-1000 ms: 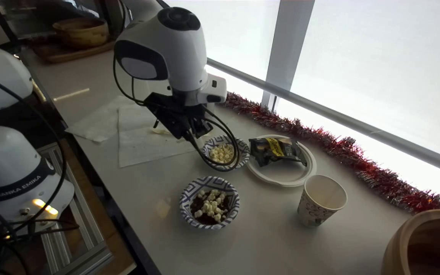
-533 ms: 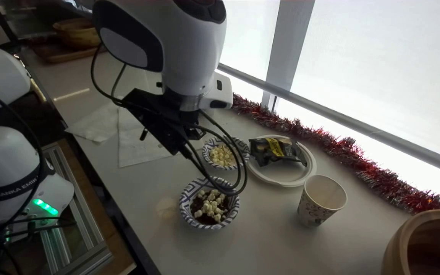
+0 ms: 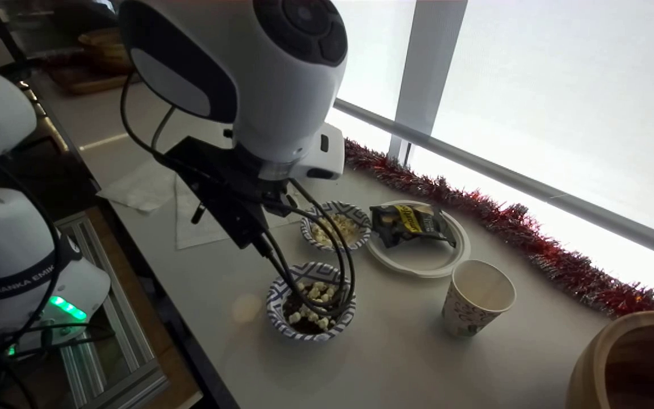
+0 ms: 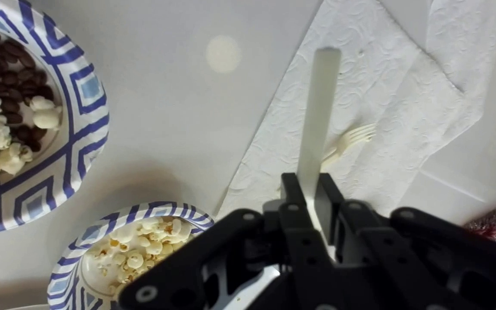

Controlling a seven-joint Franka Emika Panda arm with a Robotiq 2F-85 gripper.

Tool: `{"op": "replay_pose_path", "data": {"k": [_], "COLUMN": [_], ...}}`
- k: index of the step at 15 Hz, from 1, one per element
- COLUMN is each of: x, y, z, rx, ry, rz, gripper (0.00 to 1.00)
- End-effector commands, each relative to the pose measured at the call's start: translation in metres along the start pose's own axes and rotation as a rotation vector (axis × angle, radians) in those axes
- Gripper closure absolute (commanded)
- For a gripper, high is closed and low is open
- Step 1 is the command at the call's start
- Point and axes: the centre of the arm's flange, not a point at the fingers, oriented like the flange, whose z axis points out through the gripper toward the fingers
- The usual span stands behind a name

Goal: Move the contents from one bowl to the next

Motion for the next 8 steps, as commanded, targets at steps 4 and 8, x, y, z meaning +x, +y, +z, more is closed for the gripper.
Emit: {"op": "replay_pose_path", "data": {"k": [4,8], "x": [-0.017,-0.045], "y": [0.027,0.061], "z": [-0.002,-0.012], "rx": [0.025,-0.005], "ry": [-0.085,-0.101], "rz": [0.138,0.271], "gripper": [0.97,0.97]}}
